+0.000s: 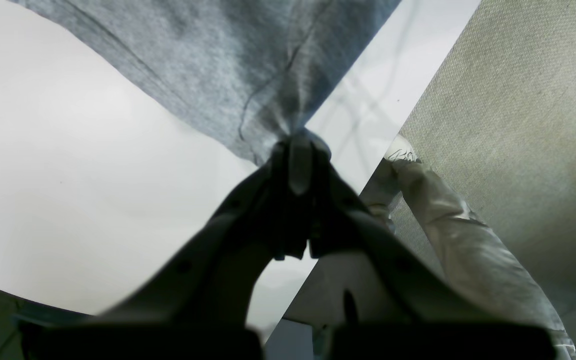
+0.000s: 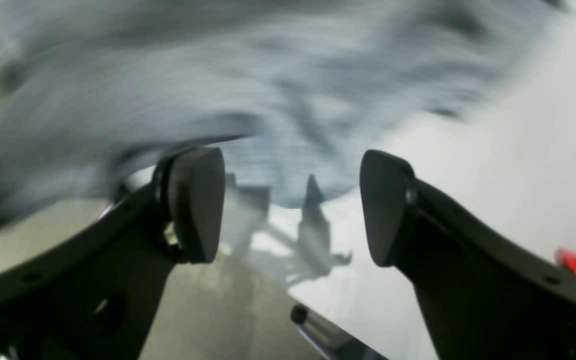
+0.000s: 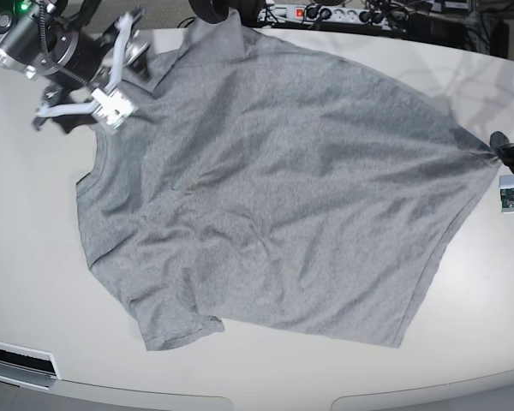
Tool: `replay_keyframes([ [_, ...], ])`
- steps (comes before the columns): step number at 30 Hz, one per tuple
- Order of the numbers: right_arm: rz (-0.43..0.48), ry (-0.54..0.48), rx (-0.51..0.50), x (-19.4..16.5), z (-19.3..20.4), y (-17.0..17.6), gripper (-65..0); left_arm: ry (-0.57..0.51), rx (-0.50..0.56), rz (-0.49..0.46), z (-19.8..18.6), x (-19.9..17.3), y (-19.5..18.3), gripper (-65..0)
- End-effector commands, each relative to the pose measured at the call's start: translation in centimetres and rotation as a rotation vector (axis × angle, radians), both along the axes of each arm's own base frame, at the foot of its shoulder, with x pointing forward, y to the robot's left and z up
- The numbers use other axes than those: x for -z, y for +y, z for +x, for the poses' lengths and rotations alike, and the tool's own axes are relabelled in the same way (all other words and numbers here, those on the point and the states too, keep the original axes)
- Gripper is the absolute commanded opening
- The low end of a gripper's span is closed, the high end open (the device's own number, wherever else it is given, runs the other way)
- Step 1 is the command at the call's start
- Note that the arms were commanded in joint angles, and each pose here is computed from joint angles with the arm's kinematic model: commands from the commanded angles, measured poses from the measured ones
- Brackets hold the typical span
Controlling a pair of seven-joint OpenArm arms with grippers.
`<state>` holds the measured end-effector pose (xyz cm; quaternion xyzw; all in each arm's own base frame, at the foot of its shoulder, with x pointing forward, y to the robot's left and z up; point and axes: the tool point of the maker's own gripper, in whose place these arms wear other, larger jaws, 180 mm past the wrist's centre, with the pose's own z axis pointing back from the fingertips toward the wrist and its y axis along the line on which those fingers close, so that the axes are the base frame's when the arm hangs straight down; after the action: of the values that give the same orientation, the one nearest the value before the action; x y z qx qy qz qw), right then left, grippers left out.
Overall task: Layout the t-shirt on the table in an organized manner, then fold the t-shirt properly
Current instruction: 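Drag the grasped edge with the right gripper away from the left gripper, then regrasp the shirt corner with the right gripper and pull it taut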
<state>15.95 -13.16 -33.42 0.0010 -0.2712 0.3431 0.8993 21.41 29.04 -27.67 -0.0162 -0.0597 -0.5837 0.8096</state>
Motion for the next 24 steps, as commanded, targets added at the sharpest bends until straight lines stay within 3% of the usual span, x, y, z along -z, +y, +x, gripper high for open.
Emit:
replay_keyframes([
  [1,0.010,-0.023,0.003,-0.5,0.2,0.1,-21.5,-0.031,-0.002,0.030,0.6,-1.1,0.9,-65.0],
  [6,0.113,-0.047,0.118,-0.8,0.9,1.1,-21.6,-0.031,-0.002,0.028,0.6,-1.1,0.8,-65.0],
  [10,0.125,-0.049,0.241,0.4,1.5,0.4,-22.0,-0.031,-0.002,0.028,0.6,-1.1,0.8,-65.0],
  [15,0.148,-0.034,0.413,2.1,2.2,-1.6,-28.6,-0.030,-0.010,0.031,0.7,-1.0,1.1,-65.0],
  [18,0.200,0.009,0.522,3.6,2.0,-2.9,-28.6,-0.029,-0.036,0.038,0.9,-0.9,1.8,-65.0],
  [24,0.359,0.104,0.638,6.8,0.8,-4.5,-28.6,-0.026,-0.070,0.045,1.1,-0.8,2.7,-65.0],
])
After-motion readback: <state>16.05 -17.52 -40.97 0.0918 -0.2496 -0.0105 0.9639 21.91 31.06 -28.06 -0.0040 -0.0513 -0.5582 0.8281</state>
